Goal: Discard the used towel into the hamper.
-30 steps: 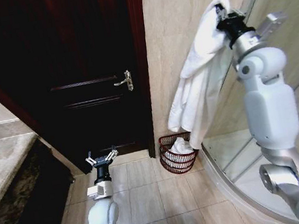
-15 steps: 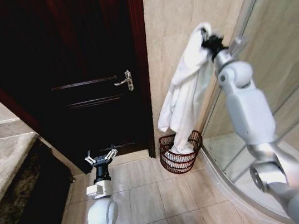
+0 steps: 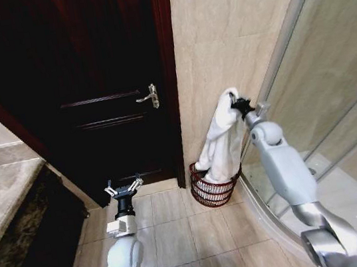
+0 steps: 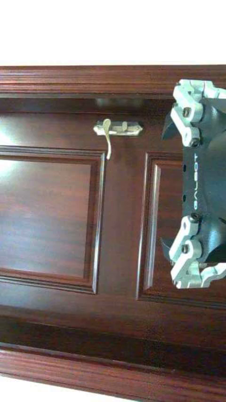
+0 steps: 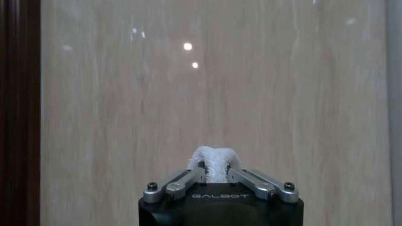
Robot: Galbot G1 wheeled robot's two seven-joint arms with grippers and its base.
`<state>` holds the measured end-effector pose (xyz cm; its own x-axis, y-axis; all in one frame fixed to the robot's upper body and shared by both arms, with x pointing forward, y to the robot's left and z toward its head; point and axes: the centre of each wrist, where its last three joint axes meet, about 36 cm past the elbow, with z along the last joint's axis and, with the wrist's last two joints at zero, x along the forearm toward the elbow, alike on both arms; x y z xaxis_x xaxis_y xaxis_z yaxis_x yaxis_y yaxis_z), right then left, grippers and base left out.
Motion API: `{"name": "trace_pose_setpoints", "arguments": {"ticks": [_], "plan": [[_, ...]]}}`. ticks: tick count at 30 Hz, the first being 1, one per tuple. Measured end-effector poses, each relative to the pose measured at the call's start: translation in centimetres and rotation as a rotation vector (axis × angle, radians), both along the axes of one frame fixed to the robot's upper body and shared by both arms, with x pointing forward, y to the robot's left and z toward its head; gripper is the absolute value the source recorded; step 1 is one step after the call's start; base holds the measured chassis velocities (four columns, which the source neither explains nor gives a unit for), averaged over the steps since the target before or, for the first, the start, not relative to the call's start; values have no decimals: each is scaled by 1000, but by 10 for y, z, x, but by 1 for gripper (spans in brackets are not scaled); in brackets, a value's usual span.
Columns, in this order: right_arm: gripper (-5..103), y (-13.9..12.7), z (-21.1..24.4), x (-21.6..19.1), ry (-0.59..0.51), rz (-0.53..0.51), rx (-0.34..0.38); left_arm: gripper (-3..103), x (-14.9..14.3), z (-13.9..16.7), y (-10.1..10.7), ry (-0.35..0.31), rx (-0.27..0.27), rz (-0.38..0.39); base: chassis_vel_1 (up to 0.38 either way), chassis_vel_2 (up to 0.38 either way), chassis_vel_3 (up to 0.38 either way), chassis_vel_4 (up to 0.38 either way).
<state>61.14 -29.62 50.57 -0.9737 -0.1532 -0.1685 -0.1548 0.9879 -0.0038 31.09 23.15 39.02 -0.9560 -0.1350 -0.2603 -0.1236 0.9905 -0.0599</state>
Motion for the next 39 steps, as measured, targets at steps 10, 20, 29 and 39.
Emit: {"name": "trace_pose_setpoints", "arguments": {"ticks": [10, 20, 29, 39], "plan": [[2, 7, -63, -3, 107, -31, 14, 100, -5, -2, 1, -3, -4, 13, 0, 0, 0, 0], [2, 13, -162, -24, 263, -36, 49, 100, -6, -5, 1, -4, -8, 14, 0, 0, 0, 0], [2, 35, -251, -39, 443, -53, 87, 100, -6, -4, 2, -8, -5, 15, 0, 0, 0, 0], [2, 38, -276, -34, 608, -63, 102, 100, -7, -4, 3, -13, -6, 18, 0, 0, 0, 0]]}}
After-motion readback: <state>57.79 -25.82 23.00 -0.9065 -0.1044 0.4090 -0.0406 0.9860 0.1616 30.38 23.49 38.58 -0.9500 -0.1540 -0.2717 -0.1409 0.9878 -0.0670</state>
